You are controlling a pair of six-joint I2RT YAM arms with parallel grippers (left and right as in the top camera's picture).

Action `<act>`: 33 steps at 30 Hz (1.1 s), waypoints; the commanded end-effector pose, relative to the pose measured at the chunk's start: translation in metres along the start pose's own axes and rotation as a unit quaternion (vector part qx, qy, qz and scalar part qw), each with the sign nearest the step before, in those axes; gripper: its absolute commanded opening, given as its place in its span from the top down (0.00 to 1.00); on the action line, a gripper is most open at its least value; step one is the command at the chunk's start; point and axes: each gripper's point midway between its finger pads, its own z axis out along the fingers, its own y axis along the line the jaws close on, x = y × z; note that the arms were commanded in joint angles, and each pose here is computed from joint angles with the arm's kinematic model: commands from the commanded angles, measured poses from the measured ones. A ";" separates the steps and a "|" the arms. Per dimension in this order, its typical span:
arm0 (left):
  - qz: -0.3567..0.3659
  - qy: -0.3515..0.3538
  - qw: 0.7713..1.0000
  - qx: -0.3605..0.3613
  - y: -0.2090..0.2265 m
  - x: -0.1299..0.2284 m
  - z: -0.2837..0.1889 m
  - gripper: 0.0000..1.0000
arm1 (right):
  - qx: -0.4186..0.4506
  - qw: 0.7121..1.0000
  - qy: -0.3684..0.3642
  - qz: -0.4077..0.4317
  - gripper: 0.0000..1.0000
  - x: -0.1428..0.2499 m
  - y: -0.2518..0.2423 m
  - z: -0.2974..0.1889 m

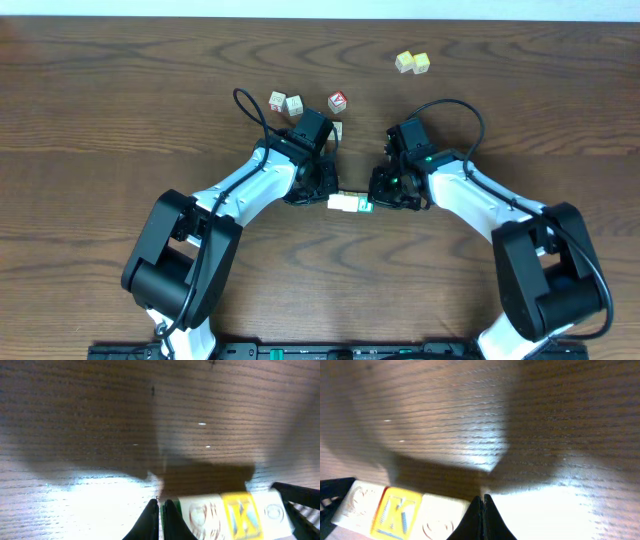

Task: Lift 3 blocks

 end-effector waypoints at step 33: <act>0.003 0.018 0.999 -0.029 0.010 0.015 -0.005 0.93 | 0.064 0.998 0.008 0.004 0.99 0.014 -0.021 -0.014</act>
